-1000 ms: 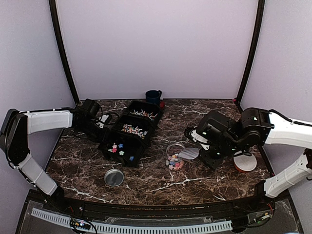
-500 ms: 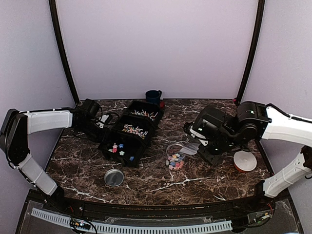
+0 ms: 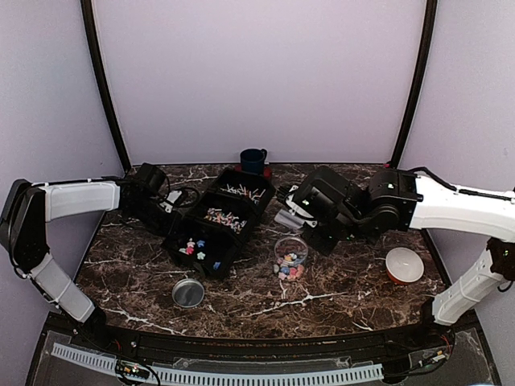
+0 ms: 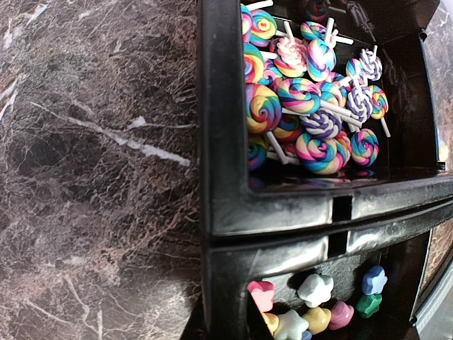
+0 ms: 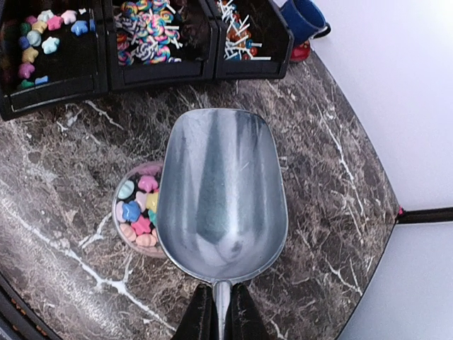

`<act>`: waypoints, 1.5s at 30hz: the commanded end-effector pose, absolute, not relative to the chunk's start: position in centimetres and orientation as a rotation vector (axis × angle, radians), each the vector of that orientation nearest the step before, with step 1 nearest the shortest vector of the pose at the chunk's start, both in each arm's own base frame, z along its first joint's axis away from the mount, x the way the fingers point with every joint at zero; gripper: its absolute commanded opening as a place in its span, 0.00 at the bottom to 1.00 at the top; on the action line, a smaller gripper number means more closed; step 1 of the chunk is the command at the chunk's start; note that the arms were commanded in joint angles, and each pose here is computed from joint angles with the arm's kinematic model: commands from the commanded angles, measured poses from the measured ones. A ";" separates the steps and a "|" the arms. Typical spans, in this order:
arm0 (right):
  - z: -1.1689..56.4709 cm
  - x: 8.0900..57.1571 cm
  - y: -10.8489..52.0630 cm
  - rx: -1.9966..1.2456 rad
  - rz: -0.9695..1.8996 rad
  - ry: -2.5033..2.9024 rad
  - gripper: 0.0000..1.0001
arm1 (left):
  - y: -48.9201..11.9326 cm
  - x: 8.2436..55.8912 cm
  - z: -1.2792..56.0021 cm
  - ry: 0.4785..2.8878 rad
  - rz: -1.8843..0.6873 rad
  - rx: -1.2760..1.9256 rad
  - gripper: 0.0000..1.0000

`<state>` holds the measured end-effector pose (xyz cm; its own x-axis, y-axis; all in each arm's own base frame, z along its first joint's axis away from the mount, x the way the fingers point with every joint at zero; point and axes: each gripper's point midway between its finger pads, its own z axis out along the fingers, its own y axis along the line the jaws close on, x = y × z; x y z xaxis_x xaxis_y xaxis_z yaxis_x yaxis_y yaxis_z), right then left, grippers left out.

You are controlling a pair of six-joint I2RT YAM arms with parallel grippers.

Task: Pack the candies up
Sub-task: Place the plate at the center of the board.

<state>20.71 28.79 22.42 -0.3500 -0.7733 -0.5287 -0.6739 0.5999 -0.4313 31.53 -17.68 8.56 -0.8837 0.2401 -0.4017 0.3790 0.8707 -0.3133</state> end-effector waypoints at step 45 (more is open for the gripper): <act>25.1 21.5 34.2 -1.119 0.106 1.901 0.00 | -14.7 36.6 9.9 2.607 -0.281 0.519 0.56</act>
